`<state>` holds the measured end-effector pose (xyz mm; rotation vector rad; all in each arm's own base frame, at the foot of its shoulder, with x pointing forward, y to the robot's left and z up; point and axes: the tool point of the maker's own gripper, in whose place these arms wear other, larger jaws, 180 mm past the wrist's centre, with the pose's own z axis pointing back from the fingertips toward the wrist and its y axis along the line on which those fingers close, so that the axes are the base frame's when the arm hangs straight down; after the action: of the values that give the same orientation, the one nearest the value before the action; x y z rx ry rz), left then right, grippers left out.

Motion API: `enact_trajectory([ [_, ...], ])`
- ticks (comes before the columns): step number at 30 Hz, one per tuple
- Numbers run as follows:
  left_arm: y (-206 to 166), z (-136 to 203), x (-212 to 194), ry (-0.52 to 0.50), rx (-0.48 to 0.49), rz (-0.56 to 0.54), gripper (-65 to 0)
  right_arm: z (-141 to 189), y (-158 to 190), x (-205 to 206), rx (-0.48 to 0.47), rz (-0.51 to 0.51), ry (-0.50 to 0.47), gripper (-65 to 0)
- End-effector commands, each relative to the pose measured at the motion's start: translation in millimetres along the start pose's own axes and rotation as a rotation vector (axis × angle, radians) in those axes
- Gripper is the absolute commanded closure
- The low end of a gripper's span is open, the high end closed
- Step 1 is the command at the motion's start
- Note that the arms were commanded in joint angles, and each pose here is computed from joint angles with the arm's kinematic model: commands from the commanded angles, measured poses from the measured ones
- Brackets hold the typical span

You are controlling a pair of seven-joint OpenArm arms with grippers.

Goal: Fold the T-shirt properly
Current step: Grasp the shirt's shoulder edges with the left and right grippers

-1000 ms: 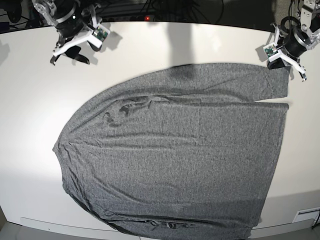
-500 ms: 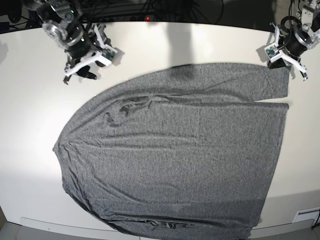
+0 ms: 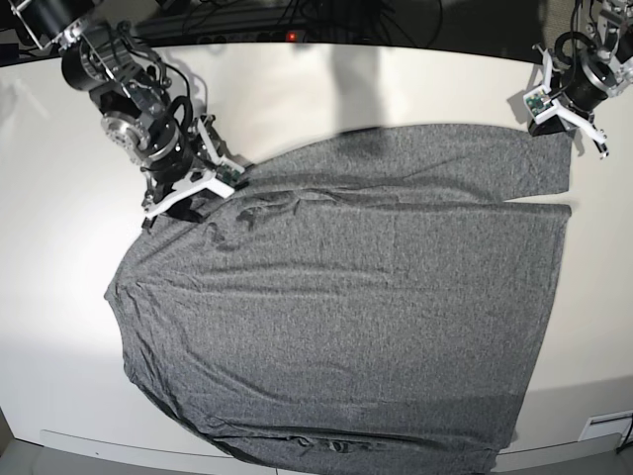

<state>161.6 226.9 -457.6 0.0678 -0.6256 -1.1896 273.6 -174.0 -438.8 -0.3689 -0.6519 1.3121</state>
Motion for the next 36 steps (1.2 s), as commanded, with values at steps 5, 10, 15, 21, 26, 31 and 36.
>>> enact_trajectory([
  [5, -14.4, 2.5, -12.6, 0.051, -0.063, -0.013, 0.0, -5.9, -8.0, -5.3, 0.08, -0.014, 0.005, -31.2],
  [10, -14.4, 2.5, -12.5, 0.051, -0.063, -0.012, 0.0, -12.1, -3.0, -14.5, 0.176, 0.026, 0.02, -31.2],
  [15, -14.4, 2.5, -12.6, 0.051, -0.063, -0.013, 0.0, -19.2, -19.0, -21.6, 0.171, 0.025, 0.033, -31.2],
  [21, -14.5, 2.6, -12.7, 0.052, -0.063, -0.013, 0.0, -20.2, -28.2, -12.3, 0.171, -0.036, -0.005, -21.5],
  [26, -14.6, 2.5, -12.6, 0.052, -0.063, -0.012, 0.0, -20.2, -28.0, -13.1, 0.171, -0.035, -0.001, -0.5],
  [31, -12.9, 3.2, -5.0, 0.008, -0.054, 0.055, 0.0, -18.6, -30.9, -11.9, 0.169, -0.043, -0.01, 0.0],
  [36, 16.5, 18.8, 17.4, -0.106, 0.038, 0.166, 0.0, -8.3, -43.3, -7.0, 0.174, -0.155, -0.073, 0.0],
])
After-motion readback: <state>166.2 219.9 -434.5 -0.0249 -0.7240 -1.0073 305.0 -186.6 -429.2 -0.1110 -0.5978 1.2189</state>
